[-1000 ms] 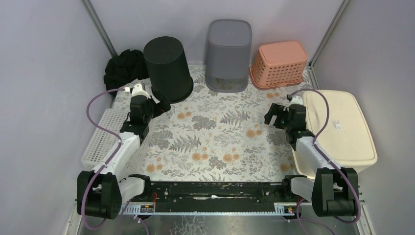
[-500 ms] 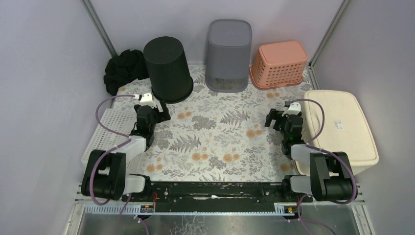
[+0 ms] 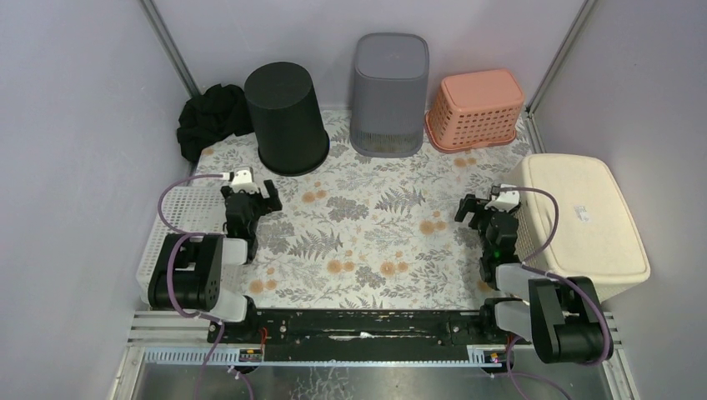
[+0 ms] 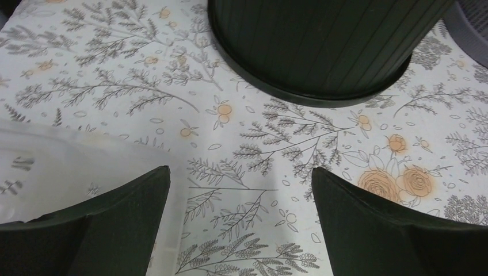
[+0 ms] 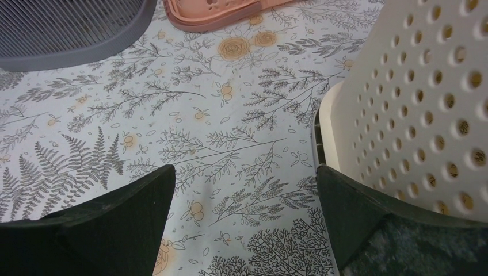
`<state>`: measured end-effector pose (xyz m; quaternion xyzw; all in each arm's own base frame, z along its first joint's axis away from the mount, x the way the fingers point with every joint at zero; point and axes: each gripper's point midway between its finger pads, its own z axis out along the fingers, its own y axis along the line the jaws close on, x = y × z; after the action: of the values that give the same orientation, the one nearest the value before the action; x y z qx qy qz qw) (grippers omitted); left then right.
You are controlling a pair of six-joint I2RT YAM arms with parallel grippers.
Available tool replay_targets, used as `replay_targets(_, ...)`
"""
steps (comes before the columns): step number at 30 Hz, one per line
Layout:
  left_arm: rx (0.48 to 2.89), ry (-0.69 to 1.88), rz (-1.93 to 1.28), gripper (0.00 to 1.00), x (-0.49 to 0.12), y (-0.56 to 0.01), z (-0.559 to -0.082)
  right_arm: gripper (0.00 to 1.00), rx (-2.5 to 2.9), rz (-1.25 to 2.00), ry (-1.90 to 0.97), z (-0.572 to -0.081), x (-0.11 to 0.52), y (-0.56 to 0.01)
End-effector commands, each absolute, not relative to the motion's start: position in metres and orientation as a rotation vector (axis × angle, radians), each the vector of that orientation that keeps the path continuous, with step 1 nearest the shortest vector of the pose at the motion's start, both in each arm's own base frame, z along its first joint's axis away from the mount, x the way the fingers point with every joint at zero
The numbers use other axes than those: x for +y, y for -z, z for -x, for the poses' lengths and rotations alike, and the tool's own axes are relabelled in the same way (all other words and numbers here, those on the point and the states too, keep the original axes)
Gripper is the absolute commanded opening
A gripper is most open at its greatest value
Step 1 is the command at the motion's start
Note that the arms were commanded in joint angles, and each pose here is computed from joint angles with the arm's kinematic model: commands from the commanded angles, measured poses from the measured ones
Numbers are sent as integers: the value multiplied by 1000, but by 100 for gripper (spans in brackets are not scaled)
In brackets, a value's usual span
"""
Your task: Turn the large container upside down
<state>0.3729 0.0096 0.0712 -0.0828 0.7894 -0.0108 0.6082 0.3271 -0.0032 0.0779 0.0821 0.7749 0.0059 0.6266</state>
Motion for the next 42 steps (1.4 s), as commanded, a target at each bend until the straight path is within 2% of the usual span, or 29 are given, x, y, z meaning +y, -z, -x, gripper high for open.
replay_targets(1, 1699, 66, 76, 100, 0, -97, -384, 99, 1675, -321, 71, -321, -29, -97)
replay_targets(4, 1625, 98, 27, 100, -8, -102, -374, 99, 1673, -328, 69, -312, -29, -97)
replay_targets(12, 1664, 115, -20, 100, -14, -96, -378, 99, 1639, -376, 120, -298, -41, -97)
replay_targets(22, 1660, 114, -22, 100, -14, -97, -379, 100, 1666, -143, 90, -356, -13, -90)
replay_targets(29, 1661, 114, -20, 100, -14, -96, -379, 99, 1724, 45, -28, -359, 14, -75)
replay_targets(36, 1663, 111, -17, 100, -13, -96, -379, 99, 1748, -170, 88, -364, -18, -71)
replay_targets(42, 1661, 114, -23, 100, -14, -96, -378, 99, 1741, -18, -4, -364, 5, -73)
